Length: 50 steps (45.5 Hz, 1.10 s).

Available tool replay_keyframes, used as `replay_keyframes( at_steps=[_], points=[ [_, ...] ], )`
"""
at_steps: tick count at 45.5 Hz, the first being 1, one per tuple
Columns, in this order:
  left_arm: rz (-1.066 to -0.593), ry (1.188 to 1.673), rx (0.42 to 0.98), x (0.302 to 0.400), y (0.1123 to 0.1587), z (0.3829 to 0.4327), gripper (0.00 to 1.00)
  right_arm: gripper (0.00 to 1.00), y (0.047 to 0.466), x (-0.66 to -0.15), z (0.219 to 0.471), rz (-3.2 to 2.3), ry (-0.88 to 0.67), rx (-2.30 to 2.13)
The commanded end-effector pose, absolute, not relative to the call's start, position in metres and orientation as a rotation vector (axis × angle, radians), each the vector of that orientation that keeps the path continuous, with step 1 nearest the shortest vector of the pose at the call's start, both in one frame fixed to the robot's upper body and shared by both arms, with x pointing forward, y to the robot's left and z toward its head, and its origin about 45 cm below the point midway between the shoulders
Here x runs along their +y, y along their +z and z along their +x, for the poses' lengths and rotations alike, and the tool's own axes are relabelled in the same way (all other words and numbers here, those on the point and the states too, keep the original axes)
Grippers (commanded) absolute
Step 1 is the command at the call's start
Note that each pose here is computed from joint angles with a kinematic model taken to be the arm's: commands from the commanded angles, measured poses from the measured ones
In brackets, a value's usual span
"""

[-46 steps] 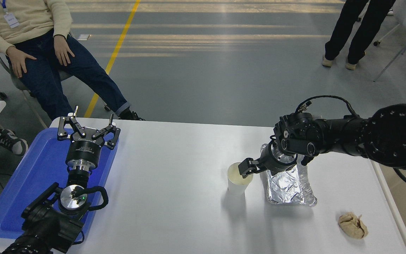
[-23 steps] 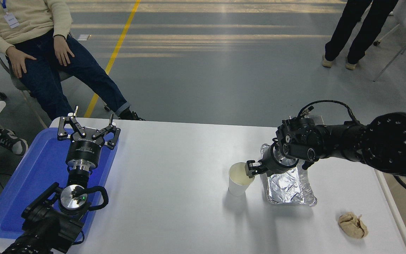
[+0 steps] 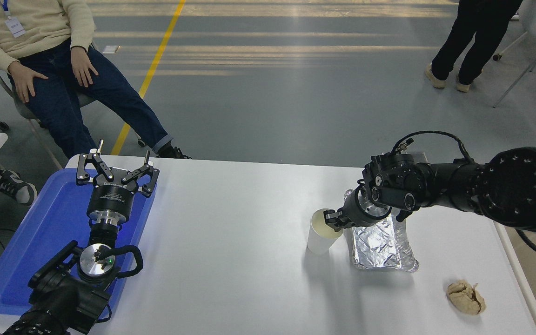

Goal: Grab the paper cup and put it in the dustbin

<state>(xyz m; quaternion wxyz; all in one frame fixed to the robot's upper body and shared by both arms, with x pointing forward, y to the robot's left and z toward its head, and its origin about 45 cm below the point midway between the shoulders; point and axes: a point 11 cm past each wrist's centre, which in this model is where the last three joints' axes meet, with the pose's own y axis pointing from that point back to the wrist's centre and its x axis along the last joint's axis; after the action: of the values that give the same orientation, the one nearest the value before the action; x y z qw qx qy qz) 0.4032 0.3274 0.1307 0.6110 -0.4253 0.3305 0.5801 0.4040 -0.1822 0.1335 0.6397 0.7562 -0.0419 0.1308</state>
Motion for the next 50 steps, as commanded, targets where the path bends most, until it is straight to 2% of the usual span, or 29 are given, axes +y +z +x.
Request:
replay_keyframes(
  at_steps=[1, 22, 50],
  points=[
    [-0.982, 1.338, 0.764, 0.3266, 0.1305, 0.4032, 1.00, 0.00, 0.165, -0.166, 0.415, 1.775, 0.281, -0.120],
    [-0.982, 1.337, 0.763, 0.3265, 0.1312, 0.4037, 1.00, 0.00, 0.256, -0.129, 0.415, 1.778, 0.365, -0.064],
    [-0.986, 1.340, 0.765, 0.3267, 0.1302, 0.4031, 1.00, 0.00, 0.356, -0.111, 0.382, 1.677, 0.490, 0.002]
  ],
)
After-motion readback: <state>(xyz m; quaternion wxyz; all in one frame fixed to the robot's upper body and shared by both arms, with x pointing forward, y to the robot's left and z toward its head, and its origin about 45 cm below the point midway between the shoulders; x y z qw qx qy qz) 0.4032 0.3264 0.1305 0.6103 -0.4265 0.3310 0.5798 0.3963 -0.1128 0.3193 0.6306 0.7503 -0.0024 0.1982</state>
